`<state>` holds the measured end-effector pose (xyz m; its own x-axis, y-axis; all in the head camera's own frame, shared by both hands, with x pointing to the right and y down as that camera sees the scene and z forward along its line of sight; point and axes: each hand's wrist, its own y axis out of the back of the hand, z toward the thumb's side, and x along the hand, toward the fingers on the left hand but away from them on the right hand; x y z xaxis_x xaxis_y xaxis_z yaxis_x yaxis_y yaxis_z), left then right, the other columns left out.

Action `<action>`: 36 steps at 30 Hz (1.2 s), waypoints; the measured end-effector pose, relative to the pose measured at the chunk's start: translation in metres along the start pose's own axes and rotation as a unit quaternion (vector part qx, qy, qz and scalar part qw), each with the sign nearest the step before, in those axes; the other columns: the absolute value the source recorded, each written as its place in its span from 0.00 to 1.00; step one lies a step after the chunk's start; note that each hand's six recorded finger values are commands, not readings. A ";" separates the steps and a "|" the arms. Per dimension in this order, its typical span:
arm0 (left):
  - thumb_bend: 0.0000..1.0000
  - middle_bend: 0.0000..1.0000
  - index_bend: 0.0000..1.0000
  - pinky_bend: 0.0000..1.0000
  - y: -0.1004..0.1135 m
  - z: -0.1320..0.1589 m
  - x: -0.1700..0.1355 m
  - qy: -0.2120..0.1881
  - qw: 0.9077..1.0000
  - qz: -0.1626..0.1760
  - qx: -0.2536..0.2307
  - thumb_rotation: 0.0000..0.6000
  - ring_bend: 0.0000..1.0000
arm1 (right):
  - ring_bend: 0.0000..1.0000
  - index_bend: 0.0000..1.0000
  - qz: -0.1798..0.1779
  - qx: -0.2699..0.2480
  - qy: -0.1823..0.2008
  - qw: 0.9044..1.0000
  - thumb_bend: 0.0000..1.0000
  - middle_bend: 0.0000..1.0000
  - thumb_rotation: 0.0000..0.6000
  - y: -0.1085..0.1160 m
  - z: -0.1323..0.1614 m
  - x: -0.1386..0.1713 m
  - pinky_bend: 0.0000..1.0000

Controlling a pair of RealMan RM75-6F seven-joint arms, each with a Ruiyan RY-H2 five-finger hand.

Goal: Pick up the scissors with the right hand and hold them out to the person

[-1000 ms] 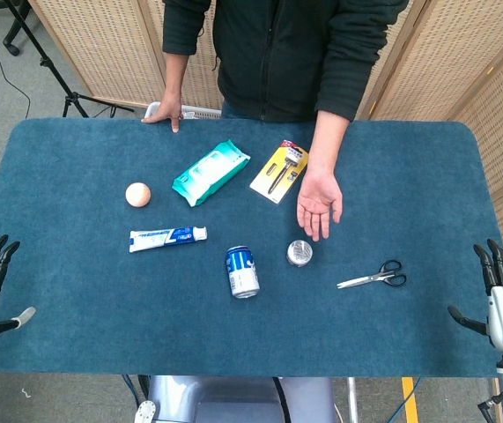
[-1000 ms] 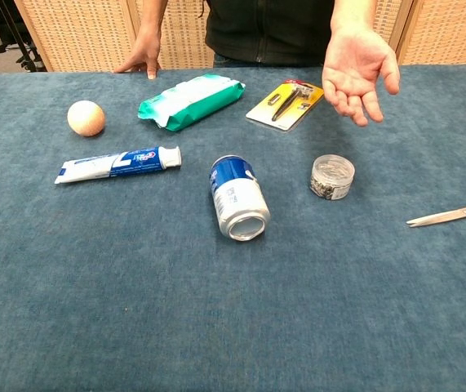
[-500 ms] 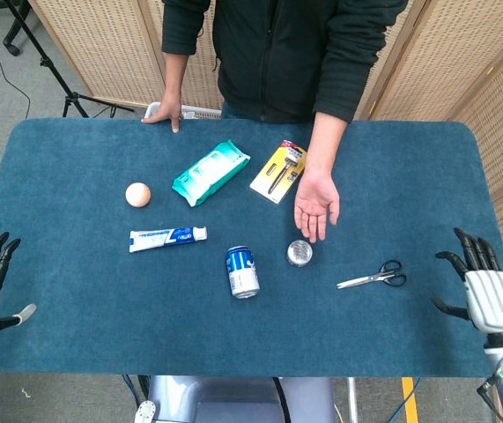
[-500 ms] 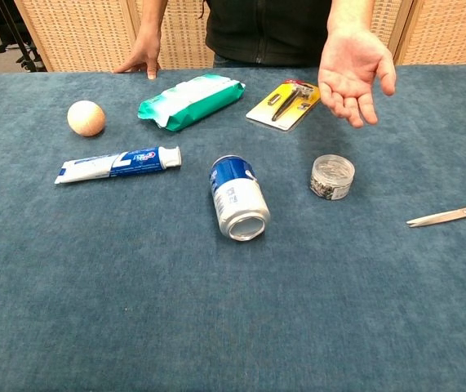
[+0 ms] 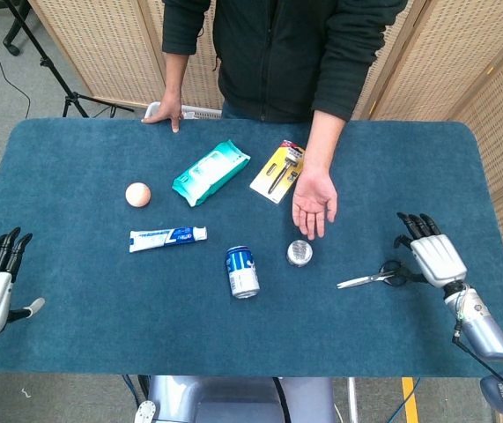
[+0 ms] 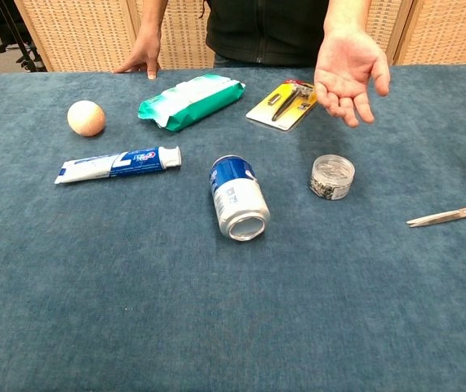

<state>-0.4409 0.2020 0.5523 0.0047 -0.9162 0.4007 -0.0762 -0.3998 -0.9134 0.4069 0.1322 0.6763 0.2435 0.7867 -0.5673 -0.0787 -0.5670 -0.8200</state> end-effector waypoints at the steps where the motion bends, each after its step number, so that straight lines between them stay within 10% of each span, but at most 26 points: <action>1: 0.00 0.00 0.00 0.00 0.000 0.000 0.000 0.001 1.000 0.000 0.001 1.00 0.00 | 0.00 0.39 0.004 0.004 0.002 1.000 0.31 0.03 1.00 -0.002 0.001 -0.001 0.00; 36: 0.00 0.00 0.00 0.00 -0.003 0.002 0.002 0.000 1.000 -0.005 0.001 1.00 0.00 | 0.00 0.39 0.041 0.070 0.021 0.996 0.21 0.03 1.00 -0.032 0.012 -0.011 0.00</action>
<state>-0.4385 0.2015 0.5551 0.0051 -0.9119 0.4103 -0.0735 -0.4096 -0.9093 0.3955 0.1447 0.7083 0.2711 0.7266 -0.6313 -0.2341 -0.5864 -0.7754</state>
